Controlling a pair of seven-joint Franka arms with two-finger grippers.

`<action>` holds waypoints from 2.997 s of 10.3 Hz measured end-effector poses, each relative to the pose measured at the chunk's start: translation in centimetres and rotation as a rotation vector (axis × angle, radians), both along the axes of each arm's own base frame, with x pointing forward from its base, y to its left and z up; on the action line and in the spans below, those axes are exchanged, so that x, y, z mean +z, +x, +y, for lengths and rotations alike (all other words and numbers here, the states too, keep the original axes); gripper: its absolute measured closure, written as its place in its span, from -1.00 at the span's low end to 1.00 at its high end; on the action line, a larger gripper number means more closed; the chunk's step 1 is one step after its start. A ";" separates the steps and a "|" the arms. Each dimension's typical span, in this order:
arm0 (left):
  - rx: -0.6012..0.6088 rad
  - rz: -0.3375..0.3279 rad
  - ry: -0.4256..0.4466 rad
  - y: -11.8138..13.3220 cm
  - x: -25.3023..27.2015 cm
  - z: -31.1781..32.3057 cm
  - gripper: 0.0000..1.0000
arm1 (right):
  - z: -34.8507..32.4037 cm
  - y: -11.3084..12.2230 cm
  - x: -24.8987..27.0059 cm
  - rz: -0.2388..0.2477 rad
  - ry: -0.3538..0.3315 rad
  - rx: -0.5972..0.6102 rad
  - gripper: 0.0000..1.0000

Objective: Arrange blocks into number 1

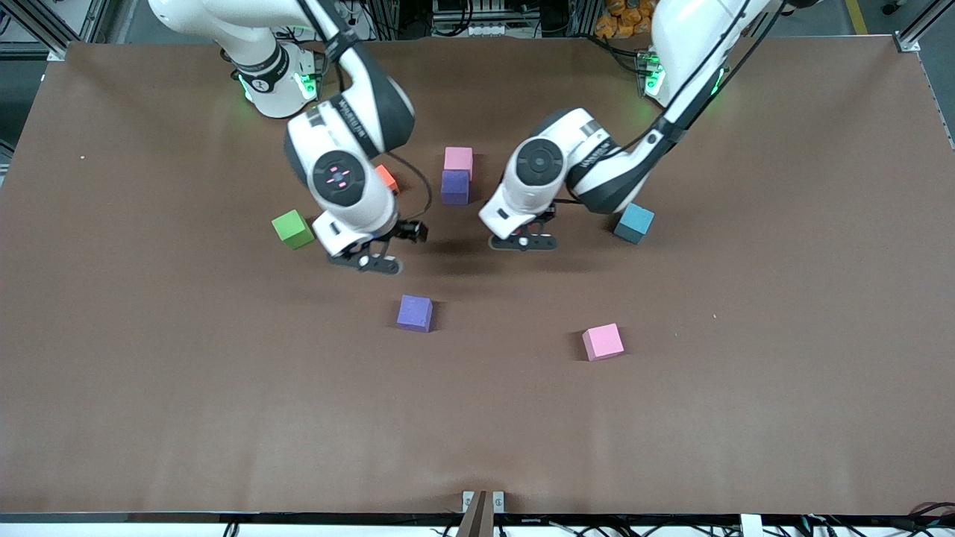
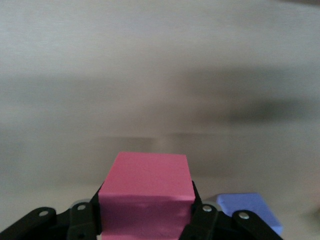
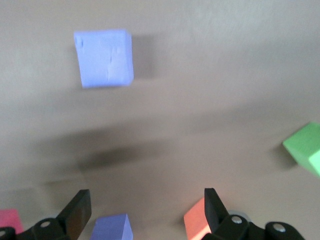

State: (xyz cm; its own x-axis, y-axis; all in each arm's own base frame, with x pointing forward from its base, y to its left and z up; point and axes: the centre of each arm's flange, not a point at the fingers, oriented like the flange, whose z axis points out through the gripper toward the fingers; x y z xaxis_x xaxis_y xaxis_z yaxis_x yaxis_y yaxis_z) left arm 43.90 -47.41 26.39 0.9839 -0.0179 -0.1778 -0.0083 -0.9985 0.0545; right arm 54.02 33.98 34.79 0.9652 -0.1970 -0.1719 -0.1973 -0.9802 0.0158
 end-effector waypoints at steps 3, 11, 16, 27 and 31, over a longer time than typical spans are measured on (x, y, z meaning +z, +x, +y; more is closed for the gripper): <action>0.037 -0.026 0.051 -2.8 -2.9 -5.2 -0.23 | 1.8 2.6 -2.5 -0.050 0.005 0.011 -1.00; 0.089 -0.063 0.035 -4.6 -5.9 -9.9 -0.23 | 3.4 7.0 -12.0 -0.157 0.010 0.138 -1.00; 0.085 -0.076 0.037 -5.6 -6.6 -10.7 -0.23 | 3.2 7.4 -14.3 -0.184 0.010 0.138 -0.74; 0.086 -0.081 0.022 -5.8 -6.7 -11.1 -0.23 | -6.7 11.4 4.0 -0.096 0.071 0.024 -0.12; 0.083 -0.082 0.022 -5.9 -6.7 -11.2 -0.23 | -9.7 11.4 6.8 -0.071 0.076 0.002 -0.12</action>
